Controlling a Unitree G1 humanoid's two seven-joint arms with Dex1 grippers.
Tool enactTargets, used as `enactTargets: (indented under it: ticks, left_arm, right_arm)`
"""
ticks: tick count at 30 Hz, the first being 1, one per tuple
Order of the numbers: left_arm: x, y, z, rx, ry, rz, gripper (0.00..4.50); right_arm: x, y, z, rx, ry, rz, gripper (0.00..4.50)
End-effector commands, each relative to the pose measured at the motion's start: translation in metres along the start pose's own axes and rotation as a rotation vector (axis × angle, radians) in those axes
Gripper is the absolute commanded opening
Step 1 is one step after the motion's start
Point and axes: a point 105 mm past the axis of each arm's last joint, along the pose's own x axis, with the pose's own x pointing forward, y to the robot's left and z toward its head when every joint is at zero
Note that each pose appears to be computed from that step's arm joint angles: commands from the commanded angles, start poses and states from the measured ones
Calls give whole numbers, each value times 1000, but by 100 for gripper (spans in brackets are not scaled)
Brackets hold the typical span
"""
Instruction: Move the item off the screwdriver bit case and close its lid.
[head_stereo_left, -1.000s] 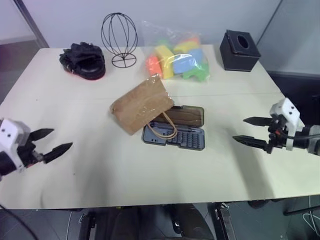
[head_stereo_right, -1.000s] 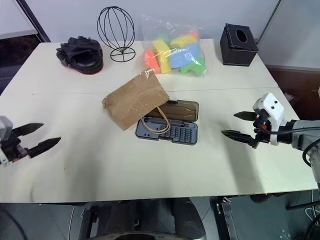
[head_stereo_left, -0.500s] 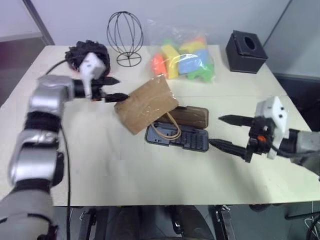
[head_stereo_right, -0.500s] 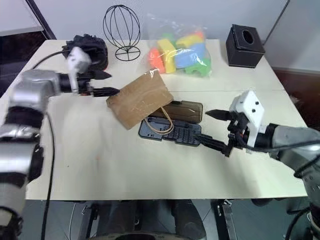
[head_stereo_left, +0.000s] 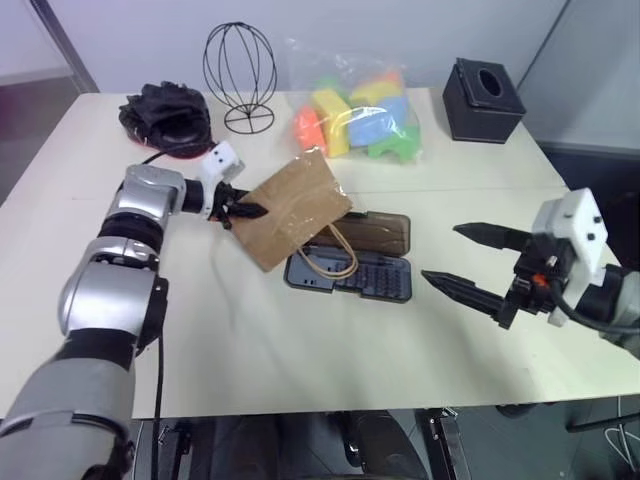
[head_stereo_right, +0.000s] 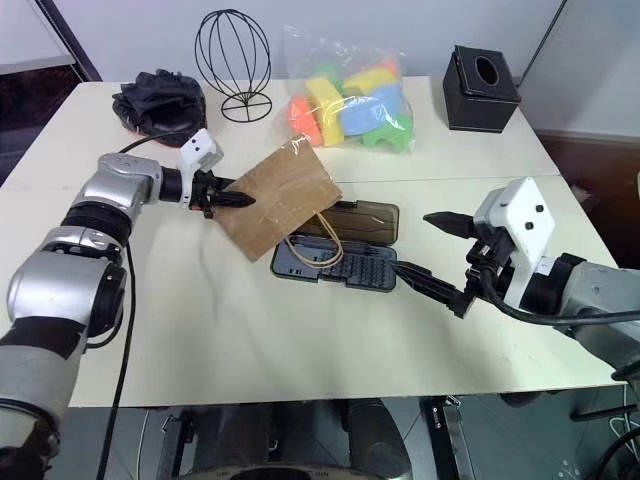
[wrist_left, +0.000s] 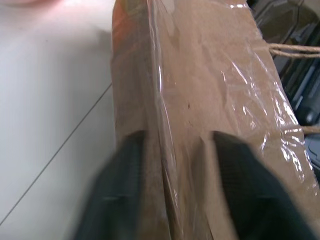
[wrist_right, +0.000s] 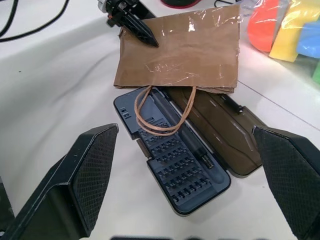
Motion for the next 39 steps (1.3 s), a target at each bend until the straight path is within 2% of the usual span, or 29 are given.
enactTargets:
  ticks: [1,6,8,9,10,12,13,15,20,22,25,30,36,38,39]
  left_arm:
    - [-43,20,2,26,-16,106,3]
    - [-132,38,-26,9,48,311,3]
    - [-147,37,-30,10,58,340,3]
    - [-164,35,-36,-13,64,367,3]
    - [-195,29,-49,-58,78,416,3]
    - [-254,6,-79,-129,128,518,3]
    - [-270,-5,-91,-161,144,559,3]
    - [-281,-19,-110,-242,150,631,3]
    - [-278,-31,-129,-293,150,777,3]
    - [-276,-33,-131,-314,128,814,56]
    - [-270,-40,-122,-304,89,814,186]
    - [-272,-59,-102,-279,36,803,442]
    - [-279,-85,-44,-223,-164,689,447]
    - [-254,-116,-3,-168,-255,405,447]
    - [-244,-127,8,-148,-264,301,447]
  right_arm:
    - [8,1,8,-23,-36,48,450]
    - [26,1,9,-24,-51,128,450]
    - [29,0,8,-26,-53,140,450]
    - [32,-1,8,-23,-55,156,450]
    - [38,-1,6,-23,-57,183,450]
    - [50,1,5,-16,-67,244,450]
    - [55,2,5,-11,-74,273,450]
    - [62,3,4,-14,-74,311,450]
    - [77,-7,2,-34,-70,318,450]
    - [80,-9,2,-38,-73,320,450]
    - [82,-14,0,-46,-63,312,450]
    - [82,-23,-4,-58,-30,288,450]
    - [88,-50,-2,-86,10,218,450]
    - [101,-77,-11,-105,80,146,450]
    - [106,-87,-15,-112,109,120,450]
